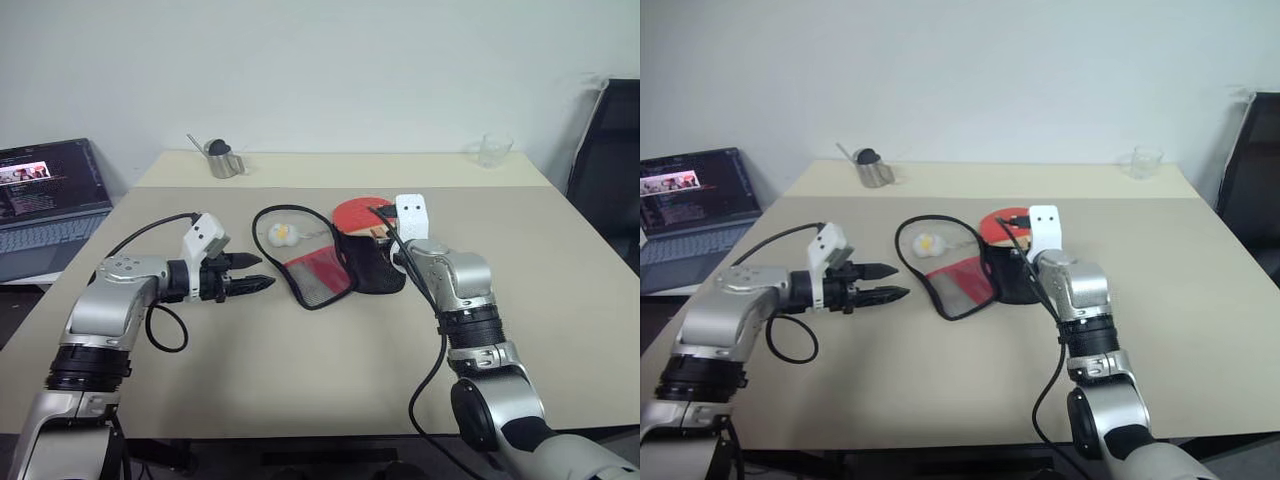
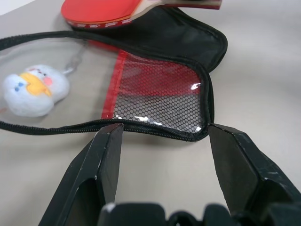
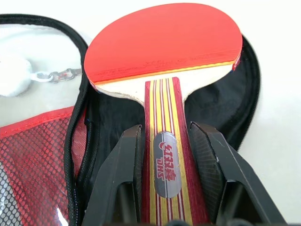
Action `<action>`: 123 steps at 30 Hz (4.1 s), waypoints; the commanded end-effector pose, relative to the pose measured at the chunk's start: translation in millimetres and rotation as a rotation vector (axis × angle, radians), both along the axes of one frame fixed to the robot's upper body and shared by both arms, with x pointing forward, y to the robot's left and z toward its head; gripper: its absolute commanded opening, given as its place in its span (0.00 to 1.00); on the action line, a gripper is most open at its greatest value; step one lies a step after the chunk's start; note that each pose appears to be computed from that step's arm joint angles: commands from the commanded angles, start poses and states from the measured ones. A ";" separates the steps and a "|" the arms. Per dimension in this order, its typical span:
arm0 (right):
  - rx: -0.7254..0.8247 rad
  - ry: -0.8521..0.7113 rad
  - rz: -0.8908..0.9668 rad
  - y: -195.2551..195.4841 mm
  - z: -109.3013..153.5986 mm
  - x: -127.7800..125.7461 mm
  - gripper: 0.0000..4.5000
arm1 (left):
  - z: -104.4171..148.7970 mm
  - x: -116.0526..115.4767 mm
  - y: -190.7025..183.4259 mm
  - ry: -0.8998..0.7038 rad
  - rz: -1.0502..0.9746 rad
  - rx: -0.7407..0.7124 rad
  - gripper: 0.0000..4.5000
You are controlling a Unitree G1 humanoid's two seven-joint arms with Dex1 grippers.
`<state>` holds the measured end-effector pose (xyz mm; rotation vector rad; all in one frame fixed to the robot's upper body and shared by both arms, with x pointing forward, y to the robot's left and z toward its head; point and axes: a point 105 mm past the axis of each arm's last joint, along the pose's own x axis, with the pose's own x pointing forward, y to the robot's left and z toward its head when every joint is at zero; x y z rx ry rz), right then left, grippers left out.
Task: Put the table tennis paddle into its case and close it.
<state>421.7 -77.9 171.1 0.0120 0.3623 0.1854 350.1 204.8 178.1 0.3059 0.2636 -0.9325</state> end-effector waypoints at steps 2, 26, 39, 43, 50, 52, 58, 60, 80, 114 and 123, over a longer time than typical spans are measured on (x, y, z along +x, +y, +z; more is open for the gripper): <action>-0.013 0.000 -0.010 -5.3 5.2 -9.7 0.28 | 13.1 -0.7 -6.6 -0.044 -0.034 -0.002 0.69; 0.055 0.061 0.077 36.8 -5.5 -7.1 0.26 | 1.2 -4.6 -20.5 -0.017 -0.067 0.006 0.69; 0.063 0.092 0.042 34.9 -27.6 -2.8 0.47 | -3.9 -8.2 -28.3 0.001 -0.083 0.004 0.69; 0.072 0.083 0.041 34.7 -24.5 -1.5 0.77 | -3.4 -6.9 -31.3 0.001 -0.087 0.002 0.69; 0.057 0.019 0.082 26.4 -0.3 -3.2 0.99 | -10.6 10.2 -26.3 -0.006 0.009 0.017 0.69; 0.039 -0.009 0.100 16.9 11.7 -7.2 0.99 | -13.3 16.3 -19.4 -0.006 0.055 0.019 0.69; -0.041 -0.073 0.199 -18.3 38.2 -28.5 0.99 | -27.6 31.2 -1.8 0.026 0.169 0.021 0.69; -0.054 -0.070 0.222 -25.0 38.0 -33.6 0.99 | -35.1 38.1 -2.0 0.035 0.201 0.034 0.69; -0.094 -0.076 0.195 -34.8 30.7 -38.6 0.99 | -43.1 62.3 -33.9 0.002 0.182 0.026 0.69; -0.168 -0.237 0.133 -110.6 68.7 -32.5 0.99 | 59.7 67.3 -165.6 -0.276 0.052 -0.376 0.69; -0.174 -0.251 0.100 -117.9 71.7 -29.8 0.99 | 32.1 71.9 -196.2 -0.227 0.033 -0.241 0.69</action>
